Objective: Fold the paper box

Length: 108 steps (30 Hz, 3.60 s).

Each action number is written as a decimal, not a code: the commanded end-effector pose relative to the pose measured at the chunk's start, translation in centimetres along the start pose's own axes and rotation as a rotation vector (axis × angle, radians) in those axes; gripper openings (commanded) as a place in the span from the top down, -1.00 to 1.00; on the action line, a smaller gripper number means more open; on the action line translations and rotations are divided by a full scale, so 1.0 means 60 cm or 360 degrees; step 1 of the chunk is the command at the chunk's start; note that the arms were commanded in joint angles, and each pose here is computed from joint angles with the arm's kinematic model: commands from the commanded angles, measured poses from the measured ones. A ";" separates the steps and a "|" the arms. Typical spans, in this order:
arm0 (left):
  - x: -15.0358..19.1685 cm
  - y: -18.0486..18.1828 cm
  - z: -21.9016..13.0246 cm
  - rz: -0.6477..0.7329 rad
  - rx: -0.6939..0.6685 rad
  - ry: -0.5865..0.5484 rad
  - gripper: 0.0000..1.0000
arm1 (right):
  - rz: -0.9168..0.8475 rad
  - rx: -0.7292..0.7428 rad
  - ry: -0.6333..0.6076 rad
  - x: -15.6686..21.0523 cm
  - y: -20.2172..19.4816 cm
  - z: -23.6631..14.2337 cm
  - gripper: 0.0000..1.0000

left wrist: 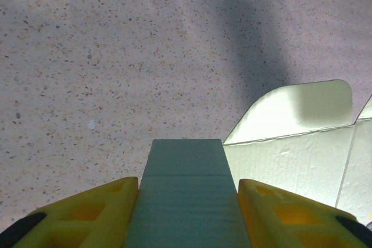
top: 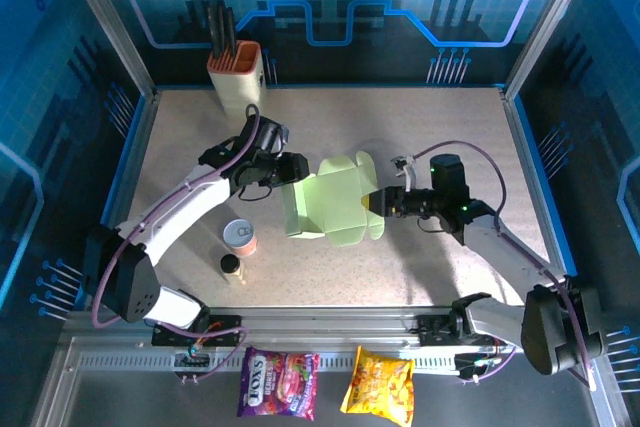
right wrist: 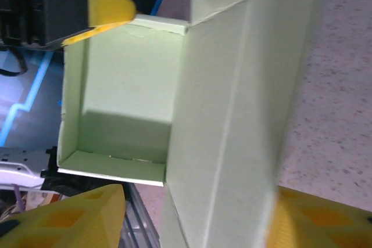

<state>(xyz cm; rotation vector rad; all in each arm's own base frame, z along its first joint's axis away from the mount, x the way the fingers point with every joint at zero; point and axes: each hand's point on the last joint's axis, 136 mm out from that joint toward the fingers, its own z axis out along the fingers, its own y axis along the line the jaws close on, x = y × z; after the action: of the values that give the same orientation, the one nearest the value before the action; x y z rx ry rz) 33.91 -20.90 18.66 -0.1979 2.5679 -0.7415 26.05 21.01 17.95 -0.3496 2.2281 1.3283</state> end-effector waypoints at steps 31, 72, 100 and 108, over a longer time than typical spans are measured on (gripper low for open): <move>-0.018 0.056 -0.030 -0.0012 -0.0056 -0.0090 -0.49 | -0.0273 0.0547 0.0451 -0.002 0.002 -0.029 0.91; 0.128 0.099 0.135 -0.0155 0.0396 0.0445 0.28 | -0.1453 0.0426 0.1356 -0.025 -0.020 0.098 0.92; 0.135 0.107 0.139 -0.0228 0.0481 0.0468 0.32 | -0.1376 0.0409 0.1352 -0.022 -0.035 0.099 0.93; 0.146 0.115 0.138 -0.0217 0.0446 0.0499 0.40 | -0.1367 0.0416 0.1359 -0.022 -0.038 0.100 0.93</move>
<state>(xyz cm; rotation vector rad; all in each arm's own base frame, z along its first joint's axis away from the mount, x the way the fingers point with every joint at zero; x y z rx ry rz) 30.75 -21.50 6.07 -0.1795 2.6824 -1.2557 30.07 25.05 15.07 -1.7787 2.2974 0.3826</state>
